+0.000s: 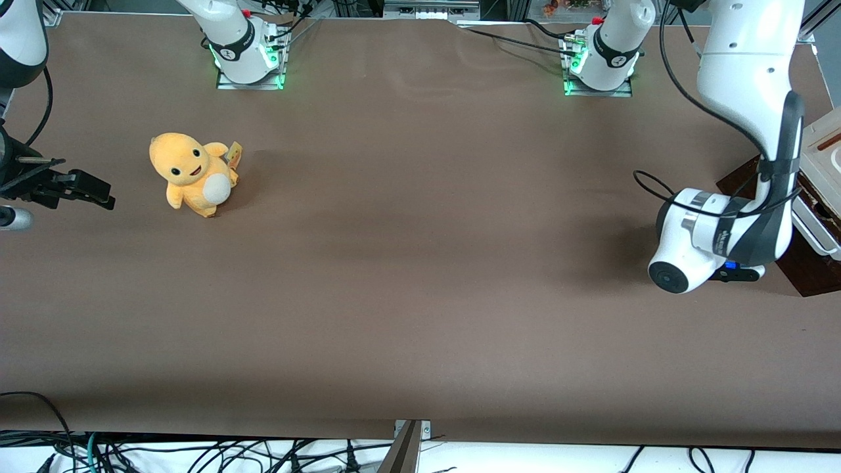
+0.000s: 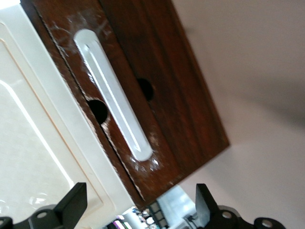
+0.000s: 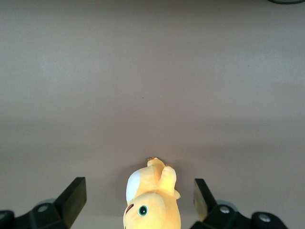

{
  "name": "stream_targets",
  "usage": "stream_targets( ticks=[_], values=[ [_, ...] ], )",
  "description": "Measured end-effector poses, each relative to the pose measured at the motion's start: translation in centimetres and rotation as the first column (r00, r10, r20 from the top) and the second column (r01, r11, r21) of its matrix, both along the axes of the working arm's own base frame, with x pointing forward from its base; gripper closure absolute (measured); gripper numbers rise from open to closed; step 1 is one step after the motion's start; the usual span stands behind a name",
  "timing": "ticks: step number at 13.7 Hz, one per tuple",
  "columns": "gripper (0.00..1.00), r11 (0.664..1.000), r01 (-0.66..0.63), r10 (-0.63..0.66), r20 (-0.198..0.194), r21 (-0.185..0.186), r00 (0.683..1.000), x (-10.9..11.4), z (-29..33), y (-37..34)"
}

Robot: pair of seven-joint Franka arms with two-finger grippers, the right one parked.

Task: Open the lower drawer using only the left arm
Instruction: 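Move the open left gripper down to the lower drawer's white handle, then close the left gripper around the white bar handle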

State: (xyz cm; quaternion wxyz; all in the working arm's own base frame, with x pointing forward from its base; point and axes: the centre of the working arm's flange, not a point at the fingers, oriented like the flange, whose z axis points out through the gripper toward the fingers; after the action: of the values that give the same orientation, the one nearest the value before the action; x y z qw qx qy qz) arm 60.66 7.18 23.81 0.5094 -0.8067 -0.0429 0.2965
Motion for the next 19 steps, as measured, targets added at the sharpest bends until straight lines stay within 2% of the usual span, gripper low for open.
stream_targets(
  ticks=[4,7,9,13,15,18,19],
  values=[
    [0.00,0.993,0.032,-0.027,-0.048,0.112,0.998,-0.2,-2.4,3.5],
    [0.00,0.984,0.046,-0.033,-0.077,0.174,0.997,-0.6,-4.0,6.5],
    [0.00,0.982,0.039,-0.022,-0.091,0.187,0.996,-1.0,-4.8,8.0],
    [0.00,0.985,0.041,-0.026,-0.087,0.168,0.996,-1.1,-5.9,8.9],
    [0.00,0.983,0.059,-0.044,-0.089,0.175,0.995,-0.9,-6.2,9.4],
    [0.04,0.978,0.075,-0.058,-0.092,0.193,0.994,-0.9,-6.1,10.4],
    [0.08,0.977,0.077,-0.059,-0.093,0.198,0.994,-0.9,-6.0,10.7]
  ],
)
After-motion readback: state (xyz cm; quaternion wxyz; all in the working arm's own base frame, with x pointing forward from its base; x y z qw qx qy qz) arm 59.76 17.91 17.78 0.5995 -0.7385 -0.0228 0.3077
